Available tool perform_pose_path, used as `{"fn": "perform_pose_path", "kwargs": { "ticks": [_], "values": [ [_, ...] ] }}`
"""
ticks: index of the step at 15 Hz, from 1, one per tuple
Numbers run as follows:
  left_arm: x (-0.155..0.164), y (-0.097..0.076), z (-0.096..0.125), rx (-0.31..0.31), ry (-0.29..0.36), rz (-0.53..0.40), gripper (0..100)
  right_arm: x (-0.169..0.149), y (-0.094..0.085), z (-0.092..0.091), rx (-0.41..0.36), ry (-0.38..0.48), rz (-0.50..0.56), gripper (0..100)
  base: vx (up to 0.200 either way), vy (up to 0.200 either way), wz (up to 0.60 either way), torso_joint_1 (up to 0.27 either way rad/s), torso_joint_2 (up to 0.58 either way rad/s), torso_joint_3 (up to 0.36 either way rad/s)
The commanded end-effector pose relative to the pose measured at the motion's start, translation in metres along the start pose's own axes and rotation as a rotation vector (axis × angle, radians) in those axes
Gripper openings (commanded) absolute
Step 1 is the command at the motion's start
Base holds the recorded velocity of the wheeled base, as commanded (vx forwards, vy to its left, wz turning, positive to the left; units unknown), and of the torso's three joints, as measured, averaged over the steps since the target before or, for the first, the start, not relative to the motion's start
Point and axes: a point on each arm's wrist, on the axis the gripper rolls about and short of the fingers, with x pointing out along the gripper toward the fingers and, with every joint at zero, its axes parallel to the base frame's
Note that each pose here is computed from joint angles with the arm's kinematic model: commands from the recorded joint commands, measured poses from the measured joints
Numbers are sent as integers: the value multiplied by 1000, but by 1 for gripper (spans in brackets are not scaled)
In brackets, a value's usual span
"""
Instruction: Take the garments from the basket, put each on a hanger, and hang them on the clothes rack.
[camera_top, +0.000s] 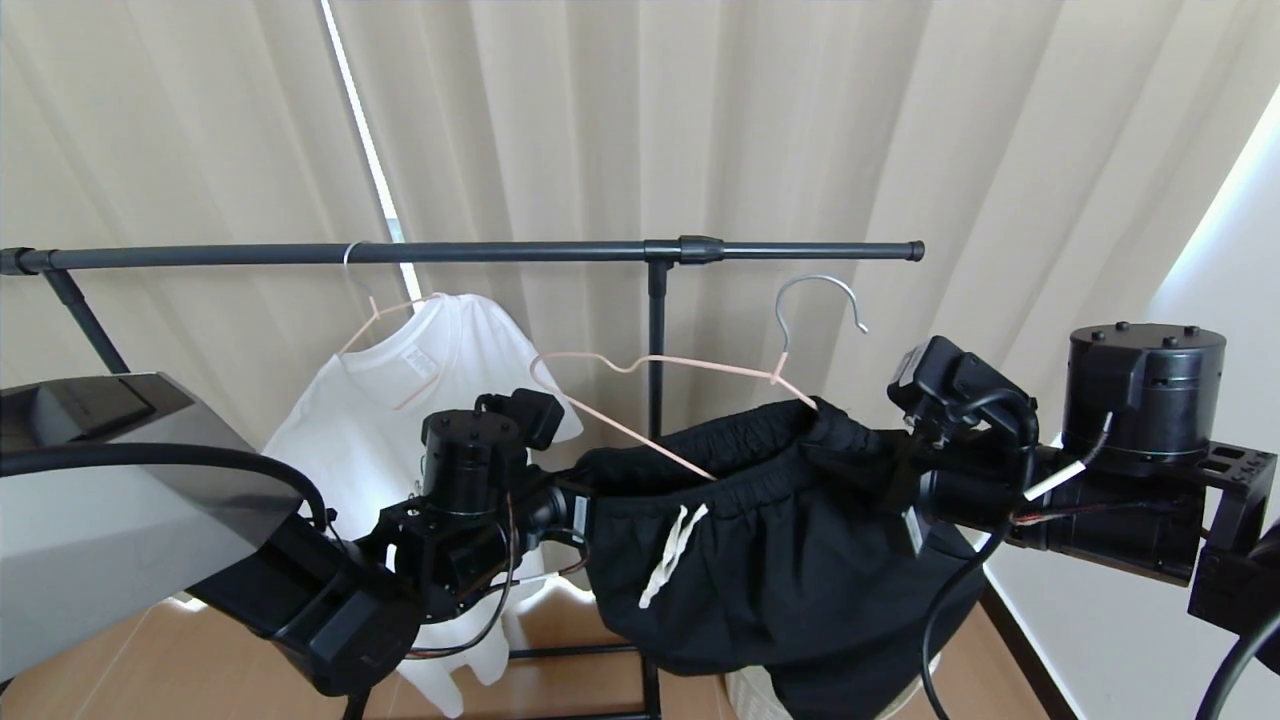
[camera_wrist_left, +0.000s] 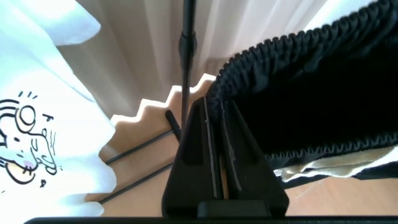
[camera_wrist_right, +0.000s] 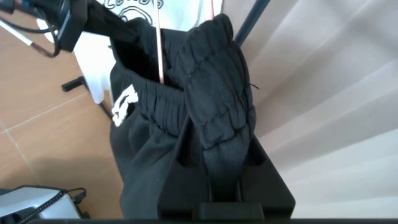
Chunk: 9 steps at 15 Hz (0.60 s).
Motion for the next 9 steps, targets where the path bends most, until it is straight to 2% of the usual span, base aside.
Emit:
{"fn": "perform_pose_path", "kwargs": {
  "ticks": [1,3,9],
  "values": [
    [-2,5,5,-8,-18,15,0,6,-5,-10,15,25,19,0,0,0,0,0,0,0],
    [1,9,11,-25,-43,58,0,10,-8,-15,17,16,29,0,0,0,0,0,0,0],
    [6,20,18,-56,-68,97,0,14,-8,-26,-23,32,35,0,0,0,0,0,0,0]
  ]
}}
